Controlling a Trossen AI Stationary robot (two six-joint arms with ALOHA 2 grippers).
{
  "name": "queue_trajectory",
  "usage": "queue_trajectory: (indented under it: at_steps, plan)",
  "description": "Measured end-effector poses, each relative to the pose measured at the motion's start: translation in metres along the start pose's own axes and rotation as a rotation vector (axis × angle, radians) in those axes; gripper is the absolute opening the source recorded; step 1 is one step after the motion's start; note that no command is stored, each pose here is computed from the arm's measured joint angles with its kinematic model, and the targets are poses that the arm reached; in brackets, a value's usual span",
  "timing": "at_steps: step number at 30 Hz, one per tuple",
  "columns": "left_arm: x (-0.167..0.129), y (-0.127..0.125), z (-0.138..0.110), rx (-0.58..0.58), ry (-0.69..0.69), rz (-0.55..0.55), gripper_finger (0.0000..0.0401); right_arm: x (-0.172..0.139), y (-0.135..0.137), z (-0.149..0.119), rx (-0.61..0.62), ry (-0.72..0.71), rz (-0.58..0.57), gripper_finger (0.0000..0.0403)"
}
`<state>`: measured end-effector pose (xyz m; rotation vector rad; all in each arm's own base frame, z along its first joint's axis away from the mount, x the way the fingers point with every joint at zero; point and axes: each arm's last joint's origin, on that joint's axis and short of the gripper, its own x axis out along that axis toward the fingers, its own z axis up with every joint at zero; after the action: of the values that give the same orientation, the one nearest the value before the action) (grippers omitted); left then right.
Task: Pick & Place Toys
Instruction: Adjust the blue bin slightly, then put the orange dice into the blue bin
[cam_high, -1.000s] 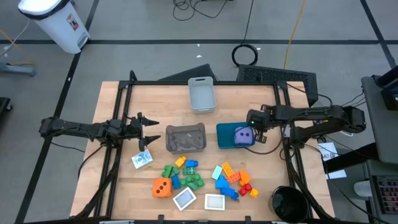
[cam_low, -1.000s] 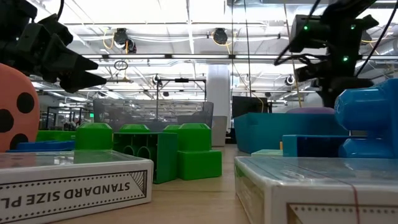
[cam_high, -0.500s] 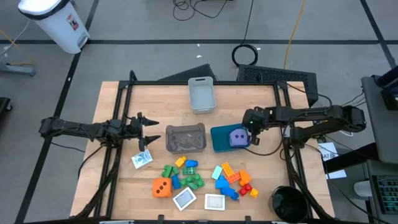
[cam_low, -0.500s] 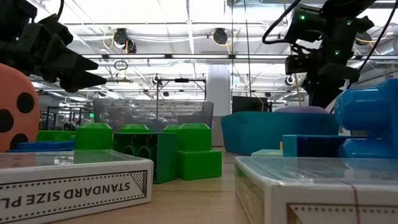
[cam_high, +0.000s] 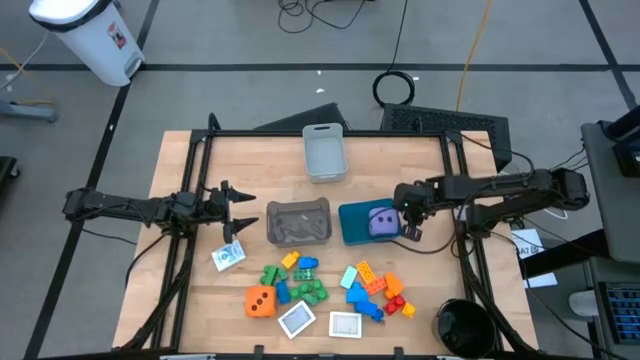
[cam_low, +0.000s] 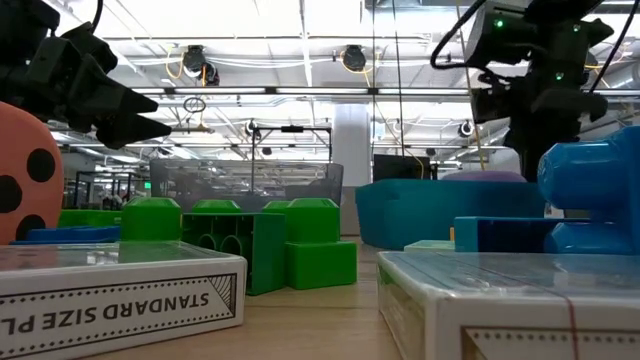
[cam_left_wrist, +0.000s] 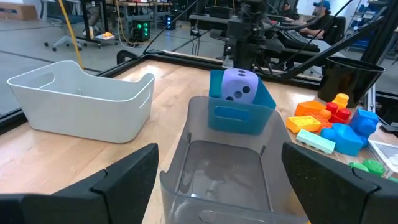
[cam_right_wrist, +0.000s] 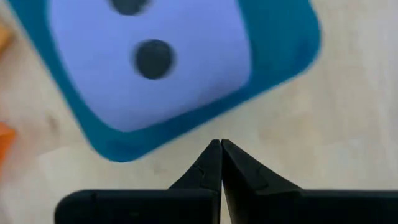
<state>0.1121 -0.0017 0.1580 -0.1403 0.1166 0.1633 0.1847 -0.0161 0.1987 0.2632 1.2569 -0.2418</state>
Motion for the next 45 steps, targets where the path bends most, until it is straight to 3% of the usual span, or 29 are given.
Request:
queue_trajectory:
  at_steps: [13,18,22,27,32,40,45]
  plan:
    - [0.000,0.000,0.000,0.000,0.000,0.000,0.0347,-0.002,0.022,0.002,-0.070,-0.064,0.094,0.0000]
    - [0.000,0.000,0.000,0.000,0.000,0.000,0.0347,-0.011,0.017,-0.009,-0.020,-0.028,0.076,0.0000]
    - [0.000,0.000,0.000,0.000,-0.001,0.000,0.0347,-0.025,0.016,-0.016,0.030,-0.081,0.098,0.0000]
    - [0.000,0.000,0.000,0.000,-0.001,0.000,0.0347,-0.043,0.025,-0.020,-0.001,-0.257,0.091,0.0000]
    - [0.000,0.000,0.000,0.000,0.000,0.000,0.0347,-0.058,0.039,-0.014,-0.054,-0.523,0.069,0.0000]
    - [0.000,-0.001,0.005,-0.014,-0.053,-0.002,0.0347,-0.059,0.064,-0.002,-0.212,-0.910,0.211,0.0000]
    - [-0.001,-0.002,0.015,-0.111,-0.155,-0.023,0.0347,-0.049,0.068,-0.007,-0.251,-1.021,0.255,0.0000]
